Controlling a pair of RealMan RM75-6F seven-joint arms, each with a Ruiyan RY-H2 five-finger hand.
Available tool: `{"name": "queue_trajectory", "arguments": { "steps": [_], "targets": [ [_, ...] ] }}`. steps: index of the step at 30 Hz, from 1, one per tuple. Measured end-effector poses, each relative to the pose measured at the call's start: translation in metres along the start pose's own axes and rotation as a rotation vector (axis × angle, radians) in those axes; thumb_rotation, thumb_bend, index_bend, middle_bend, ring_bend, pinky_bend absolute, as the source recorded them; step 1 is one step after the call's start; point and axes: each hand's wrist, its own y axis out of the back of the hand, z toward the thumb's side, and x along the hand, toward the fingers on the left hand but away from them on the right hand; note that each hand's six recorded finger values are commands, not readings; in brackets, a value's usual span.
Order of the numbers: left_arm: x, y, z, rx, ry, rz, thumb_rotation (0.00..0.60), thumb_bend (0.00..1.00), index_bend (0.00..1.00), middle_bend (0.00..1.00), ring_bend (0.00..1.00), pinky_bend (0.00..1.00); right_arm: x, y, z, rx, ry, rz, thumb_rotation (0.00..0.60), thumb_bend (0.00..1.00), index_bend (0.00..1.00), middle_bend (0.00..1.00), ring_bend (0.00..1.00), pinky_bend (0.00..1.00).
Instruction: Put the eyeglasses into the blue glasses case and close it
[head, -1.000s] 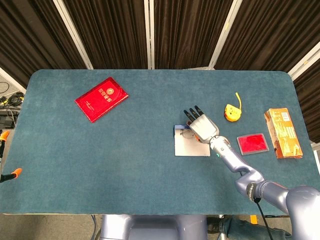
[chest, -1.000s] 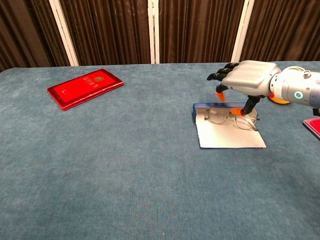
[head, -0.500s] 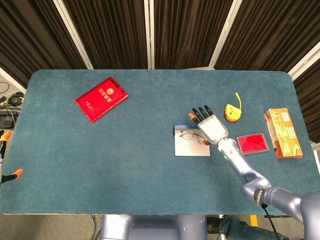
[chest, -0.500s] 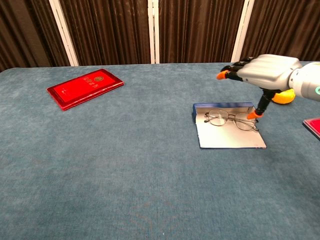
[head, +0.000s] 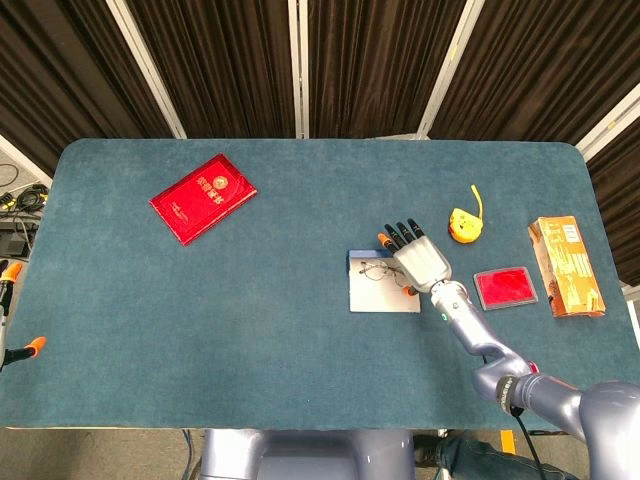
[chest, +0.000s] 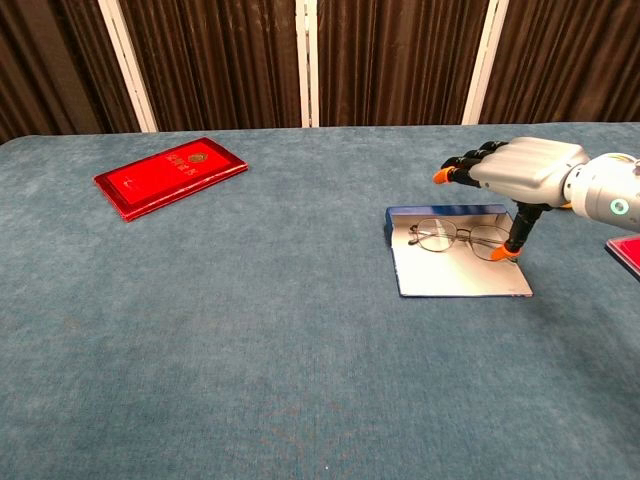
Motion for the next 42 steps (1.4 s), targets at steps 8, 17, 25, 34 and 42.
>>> {"name": "queue_trajectory", "arguments": {
  "steps": [8, 17, 25, 34, 42],
  "targets": [
    [0.002, -0.002, -0.001, 0.004, 0.006, -0.007, 0.600, 0.00, 0.00, 0.00, 0.00, 0.00, -0.007, -0.006, -0.007, 0.036, -0.027, 0.007, 0.600, 0.00, 0.00, 0.00, 0.00, 0.00],
    [0.002, -0.003, -0.001, 0.007, 0.009, -0.008, 0.600, 0.00, 0.00, 0.00, 0.00, 0.00, -0.015, 0.002, -0.012, 0.035, -0.064, -0.043, 0.600, 0.00, 0.00, 0.00, 0.00, 0.00],
    [0.003, -0.004, -0.001, 0.007, 0.012, -0.009, 0.600, 0.00, 0.00, 0.00, 0.00, 0.00, -0.017, 0.015, -0.014, 0.050, -0.076, -0.112, 0.600, 0.00, 0.00, 0.00, 0.00, 0.00],
    [0.002, -0.003, -0.002, 0.005, 0.009, -0.011, 0.600, 0.00, 0.00, 0.00, 0.00, 0.00, 0.003, -0.003, -0.023, 0.077, -0.058, -0.077, 0.600, 0.00, 0.00, 0.00, 0.00, 0.00],
    [0.002, -0.004, -0.001, 0.006, 0.010, -0.009, 0.600, 0.00, 0.00, 0.00, 0.00, 0.00, 0.005, -0.013, -0.033, 0.081, -0.077, -0.057, 0.600, 0.00, 0.00, 0.00, 0.00, 0.00]
  ]
}}
